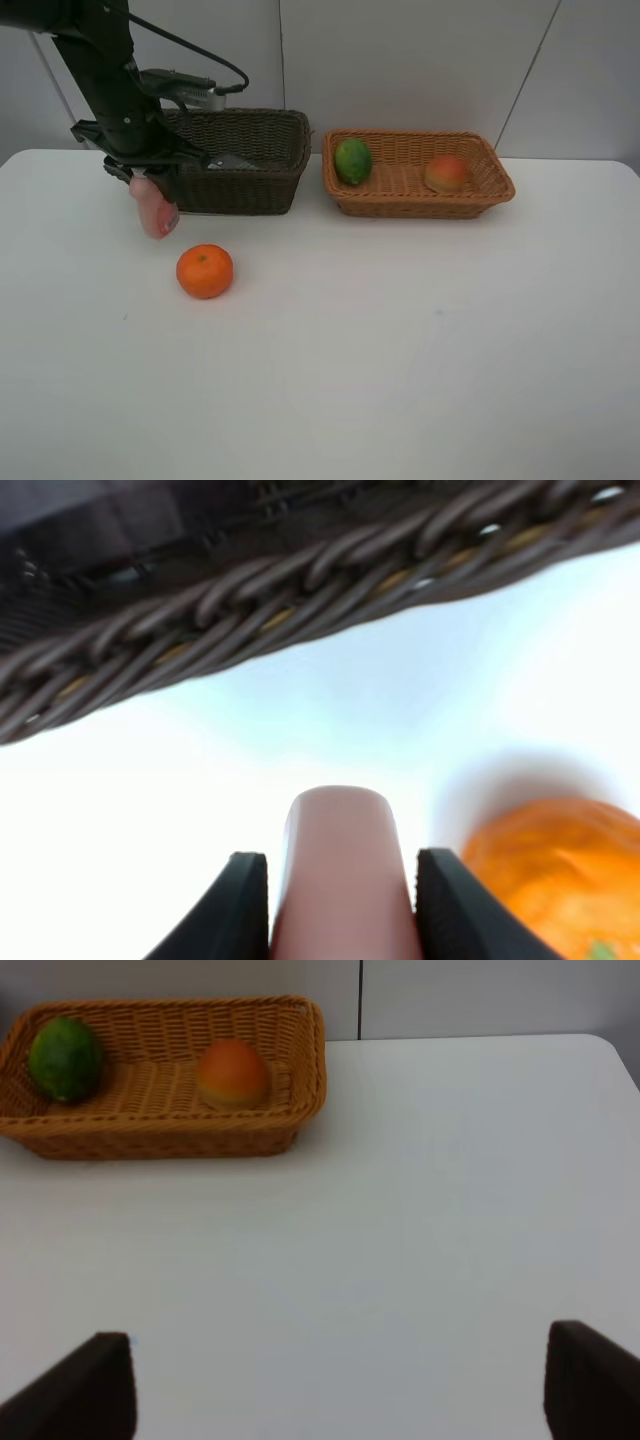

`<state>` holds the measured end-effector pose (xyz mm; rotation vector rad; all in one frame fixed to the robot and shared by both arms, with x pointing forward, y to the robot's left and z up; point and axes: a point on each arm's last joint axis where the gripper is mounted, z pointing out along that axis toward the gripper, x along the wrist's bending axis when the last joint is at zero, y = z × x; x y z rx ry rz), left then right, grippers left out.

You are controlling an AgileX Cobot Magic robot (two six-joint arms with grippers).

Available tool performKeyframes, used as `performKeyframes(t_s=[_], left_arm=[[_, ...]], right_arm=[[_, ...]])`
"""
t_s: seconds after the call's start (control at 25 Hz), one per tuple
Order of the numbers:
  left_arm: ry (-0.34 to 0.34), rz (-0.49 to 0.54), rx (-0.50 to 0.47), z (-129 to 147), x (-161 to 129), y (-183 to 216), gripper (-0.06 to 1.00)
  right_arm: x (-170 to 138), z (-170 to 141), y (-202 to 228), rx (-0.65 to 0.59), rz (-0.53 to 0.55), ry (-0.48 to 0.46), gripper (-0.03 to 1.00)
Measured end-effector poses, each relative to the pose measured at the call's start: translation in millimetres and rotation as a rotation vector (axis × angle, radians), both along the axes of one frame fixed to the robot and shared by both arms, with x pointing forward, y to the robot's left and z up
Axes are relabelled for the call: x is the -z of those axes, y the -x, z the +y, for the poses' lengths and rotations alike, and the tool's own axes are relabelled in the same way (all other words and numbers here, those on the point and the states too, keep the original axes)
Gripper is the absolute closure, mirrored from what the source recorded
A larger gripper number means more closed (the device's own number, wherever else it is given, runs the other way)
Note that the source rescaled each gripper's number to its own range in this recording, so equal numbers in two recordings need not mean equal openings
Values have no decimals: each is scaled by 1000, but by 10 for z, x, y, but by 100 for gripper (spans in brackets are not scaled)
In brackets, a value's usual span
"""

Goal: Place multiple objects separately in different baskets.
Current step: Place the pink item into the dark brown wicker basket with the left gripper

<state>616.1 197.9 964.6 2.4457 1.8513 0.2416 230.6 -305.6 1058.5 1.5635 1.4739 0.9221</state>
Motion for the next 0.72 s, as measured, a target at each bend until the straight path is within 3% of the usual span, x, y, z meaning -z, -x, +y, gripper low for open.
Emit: performKeyframes(t_s=[0.36, 0.72], left_arm=[[43, -140, 18, -23, -584, 164, 55], [92, -298, 28, -21, -880, 182, 55]], right_arm=[[0, 0, 0, 0, 0, 0, 9], [0, 0, 0, 0, 0, 0, 9]])
